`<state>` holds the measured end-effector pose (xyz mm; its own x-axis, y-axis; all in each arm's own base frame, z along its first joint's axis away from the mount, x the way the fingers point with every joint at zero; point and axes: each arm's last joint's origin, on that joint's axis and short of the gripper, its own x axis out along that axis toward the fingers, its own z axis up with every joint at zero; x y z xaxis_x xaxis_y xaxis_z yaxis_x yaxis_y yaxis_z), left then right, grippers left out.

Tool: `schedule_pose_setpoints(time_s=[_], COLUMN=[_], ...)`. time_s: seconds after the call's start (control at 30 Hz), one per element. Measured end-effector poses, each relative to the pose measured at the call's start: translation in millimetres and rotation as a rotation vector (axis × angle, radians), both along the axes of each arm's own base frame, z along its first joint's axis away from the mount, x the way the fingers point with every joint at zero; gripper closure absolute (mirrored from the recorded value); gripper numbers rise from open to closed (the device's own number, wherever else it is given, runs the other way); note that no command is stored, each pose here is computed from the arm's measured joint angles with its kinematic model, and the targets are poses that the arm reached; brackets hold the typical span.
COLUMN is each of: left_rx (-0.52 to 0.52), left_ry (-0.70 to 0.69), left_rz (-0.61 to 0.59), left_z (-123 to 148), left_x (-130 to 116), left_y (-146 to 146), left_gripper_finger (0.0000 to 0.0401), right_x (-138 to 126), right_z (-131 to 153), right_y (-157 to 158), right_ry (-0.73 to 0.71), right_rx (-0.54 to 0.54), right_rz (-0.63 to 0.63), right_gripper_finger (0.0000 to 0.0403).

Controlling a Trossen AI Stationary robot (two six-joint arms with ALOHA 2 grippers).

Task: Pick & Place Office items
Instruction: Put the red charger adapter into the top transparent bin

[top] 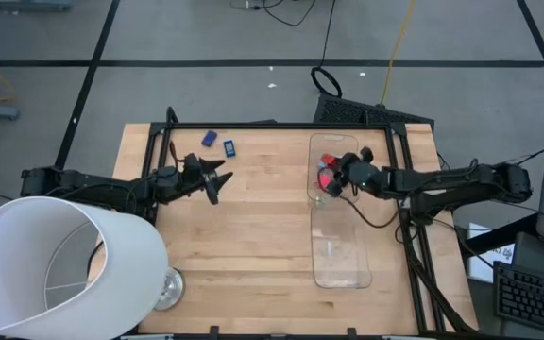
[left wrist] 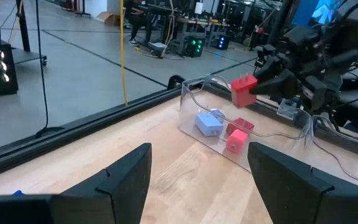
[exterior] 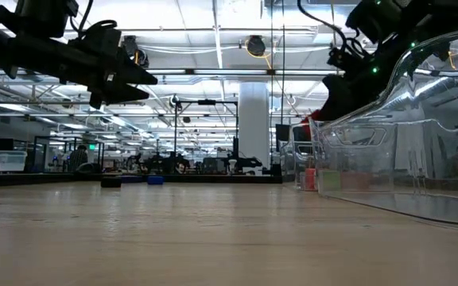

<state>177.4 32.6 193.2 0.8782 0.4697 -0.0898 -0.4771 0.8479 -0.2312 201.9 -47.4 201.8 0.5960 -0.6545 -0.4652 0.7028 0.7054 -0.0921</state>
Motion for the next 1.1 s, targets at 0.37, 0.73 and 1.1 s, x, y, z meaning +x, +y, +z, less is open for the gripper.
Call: schedule_pose_setpoints(time_s=[0.37, 0.73, 1.1], left_rx=[-0.006, -0.010, -0.029], left_ry=[0.005, 0.016, 0.007], left_rz=[-0.007, -0.007, -0.006], left_z=[-0.7, -2.0, -2.0], left_x=[0.1, 0.1, 0.1], left_y=[-0.4, -0.5, -0.4], left_gripper_finger=[0.0132, 0.0132, 0.0132], right_x=[-6.4, -7.7, -7.7], right_z=[-8.3, -9.4, -9.4], right_y=[-9.8, -10.8, -10.8], right_ry=[0.029, 0.040, 0.040], right_rx=[0.148, 0.155, 0.155], right_rz=[0.008, -0.003, -0.003], right_gripper_finger=[0.0290, 0.0289, 0.0287])
